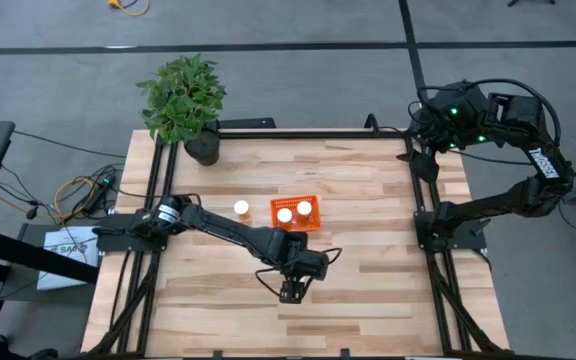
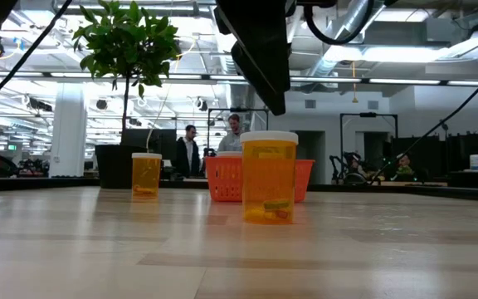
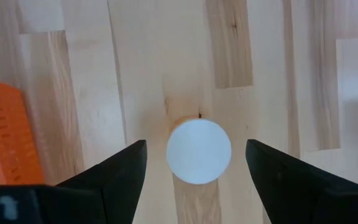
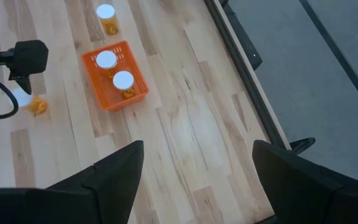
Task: Pick and place pill bottles into a basket
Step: Put the orange pill bottle into the orange bin
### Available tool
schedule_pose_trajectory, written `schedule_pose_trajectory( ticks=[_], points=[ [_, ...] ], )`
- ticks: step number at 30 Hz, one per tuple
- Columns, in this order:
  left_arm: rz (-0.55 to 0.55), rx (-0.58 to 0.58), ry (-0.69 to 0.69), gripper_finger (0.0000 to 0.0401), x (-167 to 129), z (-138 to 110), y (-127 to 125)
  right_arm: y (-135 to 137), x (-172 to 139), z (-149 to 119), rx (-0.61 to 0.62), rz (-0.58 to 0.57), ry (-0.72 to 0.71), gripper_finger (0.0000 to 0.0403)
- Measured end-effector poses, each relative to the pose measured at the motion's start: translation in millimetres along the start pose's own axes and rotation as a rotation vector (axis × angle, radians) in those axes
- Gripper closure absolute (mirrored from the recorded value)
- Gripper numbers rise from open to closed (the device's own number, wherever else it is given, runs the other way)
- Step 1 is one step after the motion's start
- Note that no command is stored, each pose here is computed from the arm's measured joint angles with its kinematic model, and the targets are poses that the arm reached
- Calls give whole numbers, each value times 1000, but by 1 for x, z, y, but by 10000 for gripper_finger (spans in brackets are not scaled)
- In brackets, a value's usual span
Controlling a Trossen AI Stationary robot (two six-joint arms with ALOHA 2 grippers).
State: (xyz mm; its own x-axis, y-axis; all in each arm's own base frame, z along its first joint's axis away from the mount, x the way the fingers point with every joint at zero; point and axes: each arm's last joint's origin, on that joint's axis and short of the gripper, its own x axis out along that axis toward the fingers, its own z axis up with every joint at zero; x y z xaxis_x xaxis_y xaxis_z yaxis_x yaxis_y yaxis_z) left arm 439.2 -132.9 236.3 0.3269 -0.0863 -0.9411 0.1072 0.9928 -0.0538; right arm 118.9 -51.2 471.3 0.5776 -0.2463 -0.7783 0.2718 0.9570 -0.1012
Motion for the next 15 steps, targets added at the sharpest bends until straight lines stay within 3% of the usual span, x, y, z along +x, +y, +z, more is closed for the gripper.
schedule_pose_trajectory(
  ticks=[11, 15],
  points=[
    [-22, -12, 24, 137, 0, -2, -2, 0, 0, 0, 0, 0, 0, 107],
    [-39, -12, 63, 125, 14, -4, -4, 0, 0, 0, 0, 1, 0, 107]
  ],
)
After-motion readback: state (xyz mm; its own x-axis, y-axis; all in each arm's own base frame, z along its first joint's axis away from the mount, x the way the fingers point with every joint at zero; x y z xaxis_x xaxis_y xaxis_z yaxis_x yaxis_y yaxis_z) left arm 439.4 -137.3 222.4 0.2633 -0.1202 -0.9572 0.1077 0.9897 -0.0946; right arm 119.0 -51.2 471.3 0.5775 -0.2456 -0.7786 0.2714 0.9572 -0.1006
